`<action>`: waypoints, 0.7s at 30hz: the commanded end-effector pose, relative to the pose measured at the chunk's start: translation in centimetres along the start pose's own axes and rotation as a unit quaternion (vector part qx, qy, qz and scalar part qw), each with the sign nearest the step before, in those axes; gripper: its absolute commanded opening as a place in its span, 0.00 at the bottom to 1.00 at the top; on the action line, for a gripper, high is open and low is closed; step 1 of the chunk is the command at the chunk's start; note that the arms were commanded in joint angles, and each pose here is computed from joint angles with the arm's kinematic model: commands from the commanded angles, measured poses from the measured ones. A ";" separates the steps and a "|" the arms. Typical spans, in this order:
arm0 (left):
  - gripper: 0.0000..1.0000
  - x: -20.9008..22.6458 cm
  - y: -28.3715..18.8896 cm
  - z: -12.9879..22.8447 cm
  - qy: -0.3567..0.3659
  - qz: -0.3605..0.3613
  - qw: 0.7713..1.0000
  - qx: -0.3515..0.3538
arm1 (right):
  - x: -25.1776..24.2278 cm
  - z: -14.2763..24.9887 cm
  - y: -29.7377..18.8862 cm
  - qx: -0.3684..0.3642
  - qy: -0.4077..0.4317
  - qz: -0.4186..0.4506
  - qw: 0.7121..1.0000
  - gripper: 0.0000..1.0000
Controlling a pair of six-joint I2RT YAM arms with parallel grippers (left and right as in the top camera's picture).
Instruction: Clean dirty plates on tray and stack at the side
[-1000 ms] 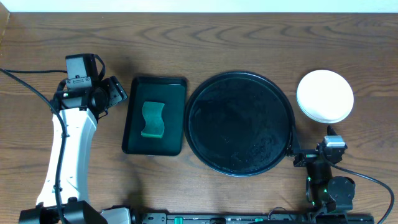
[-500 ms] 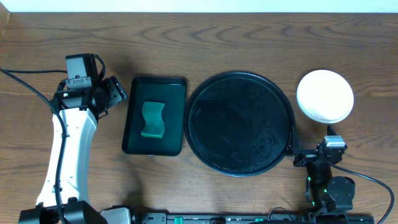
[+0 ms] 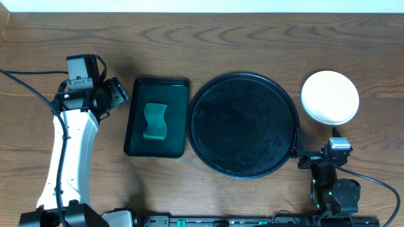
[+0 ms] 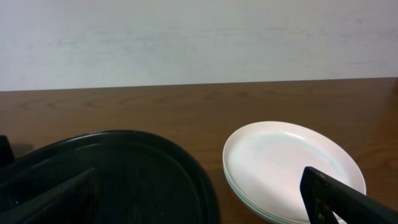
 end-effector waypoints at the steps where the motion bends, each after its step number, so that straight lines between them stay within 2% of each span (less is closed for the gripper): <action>1: 0.79 -0.1 -0.4 -0.5 -0.001 0.000 1.000 -0.011 | 0.1 0.0 0.0 0.000 0.008 0.001 1.000 0.99; 21: 0.79 -0.1 -0.4 -0.5 -0.001 0.000 1.000 -0.011 | 0.0 0.1 0.0 0.002 0.008 0.001 1.000 0.99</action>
Point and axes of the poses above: each gripper's point midway between its finger pads, its own y axis out along the fingers, its own x axis along the line the jaws close on, z = x × y, the point moved 10 cm from there along -y, back along the fingers, and after that the axes turned 7 degrees about -y, right-handed, at the moved point
